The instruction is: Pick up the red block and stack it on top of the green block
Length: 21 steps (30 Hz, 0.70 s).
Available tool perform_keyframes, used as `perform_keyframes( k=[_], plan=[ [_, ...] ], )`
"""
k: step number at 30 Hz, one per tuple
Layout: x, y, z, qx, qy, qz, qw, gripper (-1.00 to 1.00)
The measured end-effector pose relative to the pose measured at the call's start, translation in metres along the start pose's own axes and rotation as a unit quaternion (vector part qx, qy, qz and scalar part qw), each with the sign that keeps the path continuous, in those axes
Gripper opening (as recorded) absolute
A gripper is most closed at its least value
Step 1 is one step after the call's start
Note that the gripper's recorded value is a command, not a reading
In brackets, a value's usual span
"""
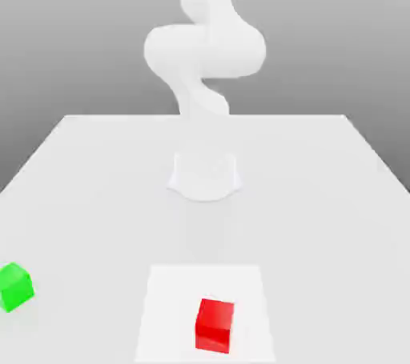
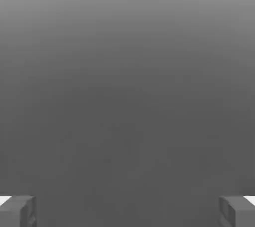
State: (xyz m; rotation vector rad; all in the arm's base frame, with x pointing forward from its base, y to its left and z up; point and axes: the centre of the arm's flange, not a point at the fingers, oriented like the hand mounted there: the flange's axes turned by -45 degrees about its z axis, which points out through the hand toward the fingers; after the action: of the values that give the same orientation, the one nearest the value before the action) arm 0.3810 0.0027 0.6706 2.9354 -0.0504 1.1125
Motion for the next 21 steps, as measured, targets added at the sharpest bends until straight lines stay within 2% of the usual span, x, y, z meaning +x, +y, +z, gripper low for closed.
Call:
perform_keyframes(
  k=[10, 21],
  plan=[
    [-0.056, -0.005, 0.201, -0.023, -0.151, 0.029, 0.988, 0.00],
    [-0.198, -0.008, 0.365, -0.033, -0.310, 0.064, 0.948, 0.00]
  ],
)
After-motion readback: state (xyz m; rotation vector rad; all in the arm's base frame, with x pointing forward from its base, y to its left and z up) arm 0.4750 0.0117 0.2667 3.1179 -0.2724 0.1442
